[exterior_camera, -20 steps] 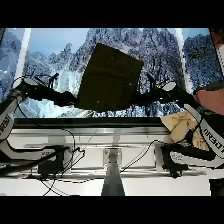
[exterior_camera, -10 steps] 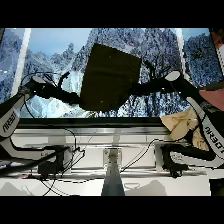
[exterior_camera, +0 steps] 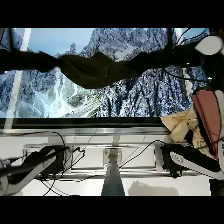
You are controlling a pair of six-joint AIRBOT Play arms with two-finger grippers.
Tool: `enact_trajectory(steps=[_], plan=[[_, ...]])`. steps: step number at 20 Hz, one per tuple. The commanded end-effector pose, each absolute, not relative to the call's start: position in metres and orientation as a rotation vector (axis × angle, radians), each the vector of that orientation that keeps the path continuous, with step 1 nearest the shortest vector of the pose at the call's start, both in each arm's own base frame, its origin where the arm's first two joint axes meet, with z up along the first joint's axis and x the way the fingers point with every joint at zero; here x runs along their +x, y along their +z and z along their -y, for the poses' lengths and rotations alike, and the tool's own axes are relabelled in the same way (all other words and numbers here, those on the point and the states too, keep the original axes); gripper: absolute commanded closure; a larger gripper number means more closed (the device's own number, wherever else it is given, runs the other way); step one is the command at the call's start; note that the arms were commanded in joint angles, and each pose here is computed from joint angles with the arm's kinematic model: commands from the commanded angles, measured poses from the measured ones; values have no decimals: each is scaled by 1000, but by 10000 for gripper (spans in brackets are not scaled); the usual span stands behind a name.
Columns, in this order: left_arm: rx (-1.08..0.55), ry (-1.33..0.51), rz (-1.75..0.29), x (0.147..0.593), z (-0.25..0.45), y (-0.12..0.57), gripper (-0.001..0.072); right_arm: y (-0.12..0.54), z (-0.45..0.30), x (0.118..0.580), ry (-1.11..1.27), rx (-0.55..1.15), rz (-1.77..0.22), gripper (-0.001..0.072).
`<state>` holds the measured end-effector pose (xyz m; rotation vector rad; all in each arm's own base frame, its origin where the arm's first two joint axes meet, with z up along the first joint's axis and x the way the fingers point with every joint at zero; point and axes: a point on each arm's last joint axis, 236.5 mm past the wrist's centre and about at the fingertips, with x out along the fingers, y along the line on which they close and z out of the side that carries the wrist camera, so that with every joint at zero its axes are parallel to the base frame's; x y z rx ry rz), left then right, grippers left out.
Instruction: Fold the clothes and pants, and hang the long-sleeved shirts on hangers.
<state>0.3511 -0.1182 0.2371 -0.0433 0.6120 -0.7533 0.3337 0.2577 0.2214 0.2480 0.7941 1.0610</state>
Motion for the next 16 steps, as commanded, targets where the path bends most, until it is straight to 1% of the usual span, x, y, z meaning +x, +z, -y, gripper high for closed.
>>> enact_trajectory(steps=[1,3,5,6,7,9,11,13,14,16], plan=[[96,-511,-115,296,94,388,692,315,-263,275,1152,132,-539,685],[147,-471,15,247,99,424,693,346,-269,230,1201,144,-482,685],[91,-469,66,211,107,440,693,372,-275,195,1235,212,-456,685],[69,-453,76,199,107,443,693,382,-277,185,1241,246,-439,684],[24,-423,59,197,101,441,693,387,-277,186,1217,283,-438,685],[-69,-364,-44,216,86,416,693,367,-275,210,1096,324,-509,685],[-170,-378,-222,254,81,360,693,314,-272,252,920,371,-637,685],[-331,-451,-423,301,93,283,694,257,-276,293,795,448,-725,685],[-369,-461,-508,325,97,240,693,225,-279,317,734,488,-746,684],[-402,-417,-634,375,103,151,693,161,-278,364,600,561,-760,685]])
